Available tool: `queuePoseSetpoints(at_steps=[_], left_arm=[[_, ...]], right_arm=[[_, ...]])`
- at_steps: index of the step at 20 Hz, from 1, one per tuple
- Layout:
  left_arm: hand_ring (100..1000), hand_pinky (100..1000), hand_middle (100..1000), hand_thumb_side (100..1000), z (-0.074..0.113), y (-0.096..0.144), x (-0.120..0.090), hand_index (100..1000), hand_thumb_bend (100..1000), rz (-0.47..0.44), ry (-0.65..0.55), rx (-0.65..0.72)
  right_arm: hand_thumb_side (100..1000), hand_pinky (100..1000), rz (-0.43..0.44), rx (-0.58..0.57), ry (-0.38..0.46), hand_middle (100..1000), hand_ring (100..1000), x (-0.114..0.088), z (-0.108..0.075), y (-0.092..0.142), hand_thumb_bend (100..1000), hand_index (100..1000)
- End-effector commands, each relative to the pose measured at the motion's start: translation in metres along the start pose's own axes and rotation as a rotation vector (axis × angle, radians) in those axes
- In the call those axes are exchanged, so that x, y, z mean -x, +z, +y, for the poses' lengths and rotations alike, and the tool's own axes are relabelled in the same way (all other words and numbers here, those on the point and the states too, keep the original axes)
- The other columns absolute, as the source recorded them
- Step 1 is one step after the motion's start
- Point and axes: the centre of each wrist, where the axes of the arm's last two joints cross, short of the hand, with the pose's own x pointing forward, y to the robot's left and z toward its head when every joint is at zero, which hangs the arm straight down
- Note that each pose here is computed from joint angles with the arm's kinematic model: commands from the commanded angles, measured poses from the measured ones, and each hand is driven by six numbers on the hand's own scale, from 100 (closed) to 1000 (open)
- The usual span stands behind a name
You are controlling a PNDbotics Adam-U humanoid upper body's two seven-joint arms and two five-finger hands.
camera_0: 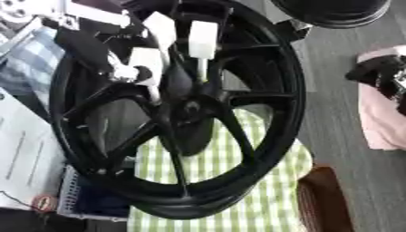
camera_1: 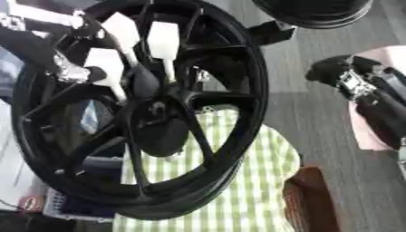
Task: Pull the pin out of the wheel hub.
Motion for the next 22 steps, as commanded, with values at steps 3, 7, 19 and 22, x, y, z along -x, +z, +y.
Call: queuePoseSetpoints(at_steps=[3, 7, 19, 22], left_arm=[[695, 785, 661, 421, 0.007, 0.0056, -0.0027, 805, 227, 0.01, -0.019, -0.022], [711, 789, 681, 433, 0.0057, 0.004, -0.0014, 826, 252, 0.014, -0.026, -0.015], [675, 765, 635, 370, 0.0052, 0.0033, 0.0003, 792, 157, 0.021, -0.036, -0.026], [660, 754, 611, 357, 0.0055, 0.0032, 0.0001, 772, 101, 0.023, -0.029, -0.041]], right_arm=[[653, 963, -0.022, -0.004, 0.023, 671, 806, -0.0085, -0.0016, -0.0006, 100, 716], [653, 963, -0.024, -0.004, 0.022, 671, 807, -0.0086, -0.0017, -0.0006, 100, 716], [660, 964, -0.024, -0.005, 0.017, 671, 807, -0.0081, -0.0011, -0.0005, 100, 717], [662, 964, -0.024, -0.004, 0.016, 671, 807, -0.008, -0.0011, -0.0004, 100, 717]])
